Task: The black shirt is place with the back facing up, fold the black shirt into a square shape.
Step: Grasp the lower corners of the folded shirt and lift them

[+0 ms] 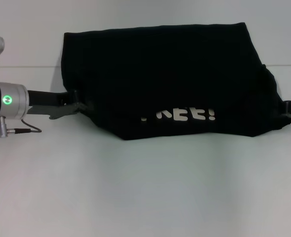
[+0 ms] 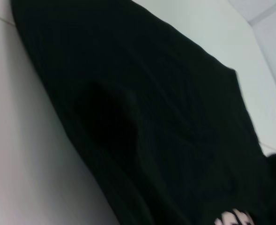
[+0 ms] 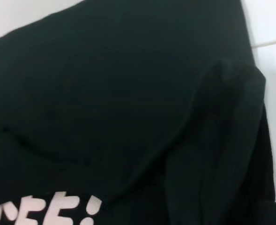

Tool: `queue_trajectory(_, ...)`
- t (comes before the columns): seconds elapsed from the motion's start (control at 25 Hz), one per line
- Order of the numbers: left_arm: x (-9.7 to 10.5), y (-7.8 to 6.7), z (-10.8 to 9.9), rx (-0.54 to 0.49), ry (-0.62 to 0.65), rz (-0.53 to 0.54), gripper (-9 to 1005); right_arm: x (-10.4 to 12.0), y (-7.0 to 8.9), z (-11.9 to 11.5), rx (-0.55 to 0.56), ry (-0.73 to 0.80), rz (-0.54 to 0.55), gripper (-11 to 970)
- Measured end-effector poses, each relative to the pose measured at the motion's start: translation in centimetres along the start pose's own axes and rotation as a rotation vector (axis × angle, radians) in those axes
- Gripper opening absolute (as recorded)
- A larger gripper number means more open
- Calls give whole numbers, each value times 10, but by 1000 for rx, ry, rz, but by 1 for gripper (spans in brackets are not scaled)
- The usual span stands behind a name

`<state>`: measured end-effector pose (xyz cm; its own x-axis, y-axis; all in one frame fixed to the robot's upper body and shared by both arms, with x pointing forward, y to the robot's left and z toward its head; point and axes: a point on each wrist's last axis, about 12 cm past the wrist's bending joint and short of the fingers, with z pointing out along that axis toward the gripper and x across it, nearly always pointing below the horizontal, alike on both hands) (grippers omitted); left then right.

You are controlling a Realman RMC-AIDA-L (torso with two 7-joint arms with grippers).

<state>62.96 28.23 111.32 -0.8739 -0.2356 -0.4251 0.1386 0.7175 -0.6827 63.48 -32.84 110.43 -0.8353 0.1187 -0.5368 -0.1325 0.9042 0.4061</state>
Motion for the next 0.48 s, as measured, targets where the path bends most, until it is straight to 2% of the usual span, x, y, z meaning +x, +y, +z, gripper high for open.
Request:
queue_trajectory(0.24,7,-10,-12,59,142,55,33,15,-12,-23,-26,75,41,38)
queue_trajectory(0.48,23,-11,-27,86,306,87,36,44,-22,-57,-65,197,105,38)
